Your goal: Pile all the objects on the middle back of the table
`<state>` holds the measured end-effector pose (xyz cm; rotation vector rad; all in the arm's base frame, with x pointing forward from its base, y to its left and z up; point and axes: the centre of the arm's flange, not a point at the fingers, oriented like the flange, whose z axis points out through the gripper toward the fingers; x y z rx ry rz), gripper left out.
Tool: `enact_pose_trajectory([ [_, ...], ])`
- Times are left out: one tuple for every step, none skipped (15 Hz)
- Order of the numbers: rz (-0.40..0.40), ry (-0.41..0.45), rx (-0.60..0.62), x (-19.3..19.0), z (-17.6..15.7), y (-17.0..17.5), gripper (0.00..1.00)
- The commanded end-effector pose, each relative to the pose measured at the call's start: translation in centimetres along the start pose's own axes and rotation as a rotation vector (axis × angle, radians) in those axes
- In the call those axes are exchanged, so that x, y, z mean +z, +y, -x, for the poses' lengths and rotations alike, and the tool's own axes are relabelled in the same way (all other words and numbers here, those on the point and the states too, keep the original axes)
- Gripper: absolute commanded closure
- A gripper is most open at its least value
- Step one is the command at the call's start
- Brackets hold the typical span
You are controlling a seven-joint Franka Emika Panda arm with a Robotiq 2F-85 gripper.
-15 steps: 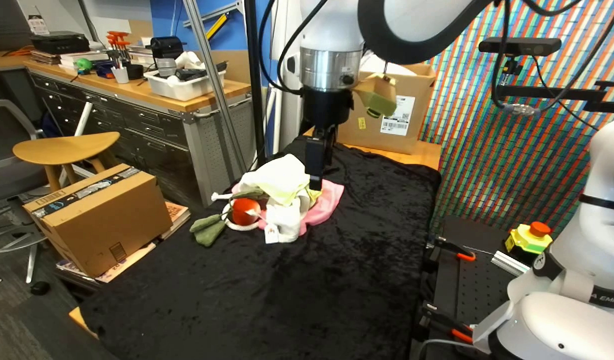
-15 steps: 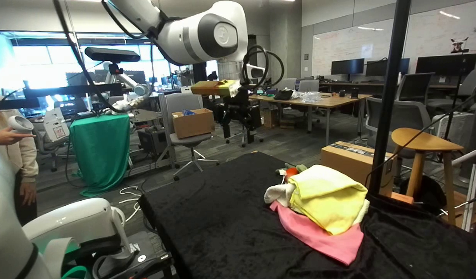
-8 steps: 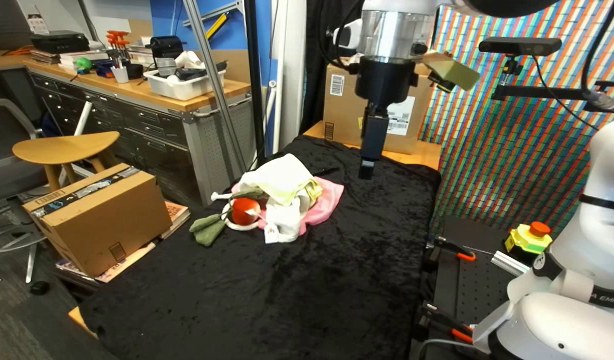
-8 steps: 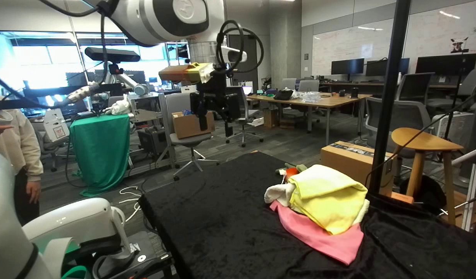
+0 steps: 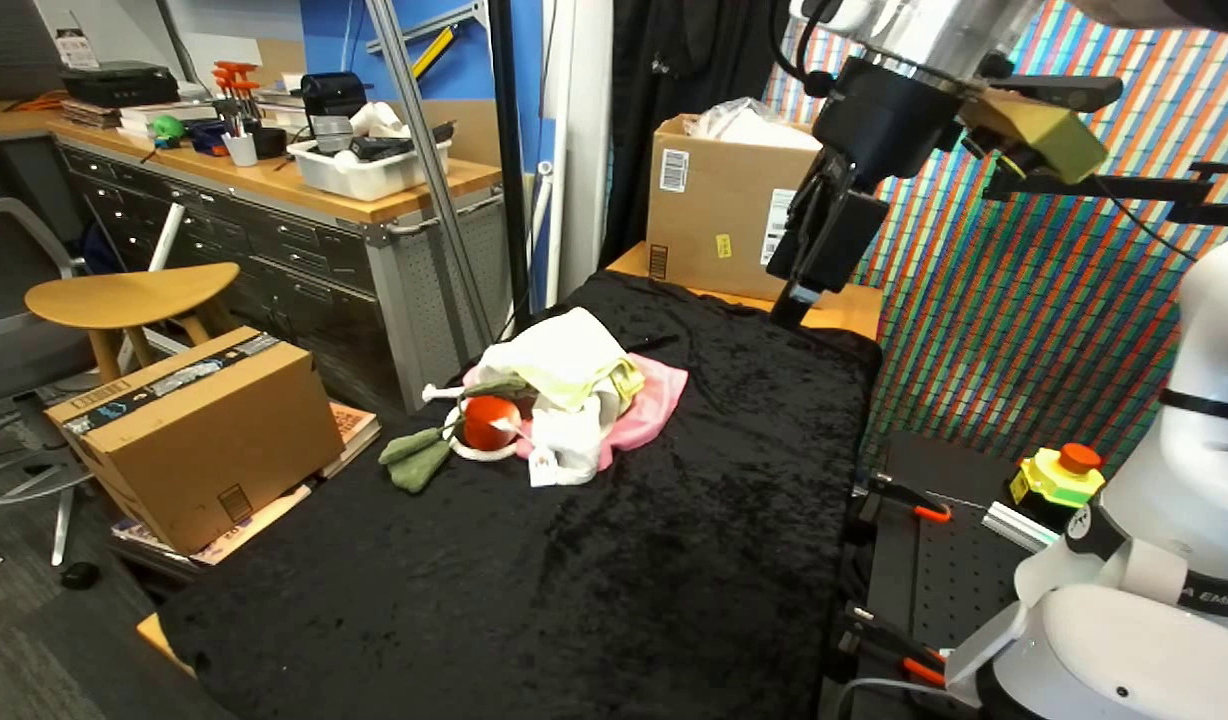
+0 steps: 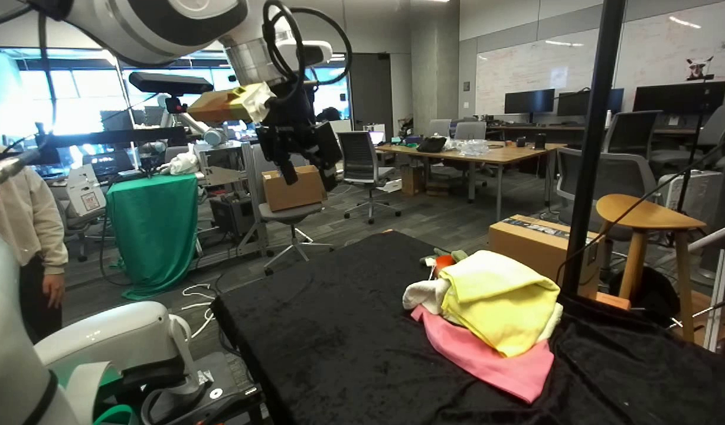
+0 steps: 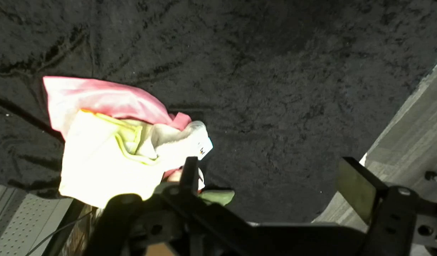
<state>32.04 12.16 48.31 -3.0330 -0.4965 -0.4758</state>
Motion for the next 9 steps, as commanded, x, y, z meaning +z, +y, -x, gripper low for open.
enact_pose_trajectory([
  [0.015, 0.175, 0.027, -1.3, 3.2, -1.0, 0.00],
  [0.015, 0.205, 0.040, -1.6, 3.5, -1.0, 0.00],
  [0.010, 0.236, 0.051, -2.0, 3.6, -1.1, 0.00],
  [0.003, 0.263, 0.065, -3.0, 3.4, -1.2, 0.00],
  [0.022, 0.185, 0.037, -2.9, 1.0, -0.6, 0.00],
  [0.021, 0.205, 0.044, -3.5, 0.9, -0.7, 0.00],
  [0.021, 0.214, 0.049, -3.8, 1.0, -0.7, 0.00],
  [0.021, 0.219, 0.051, -4.0, 1.0, -0.7, 0.00],
  [0.021, 0.221, 0.053, -4.0, 1.0, -0.7, 0.00],
])
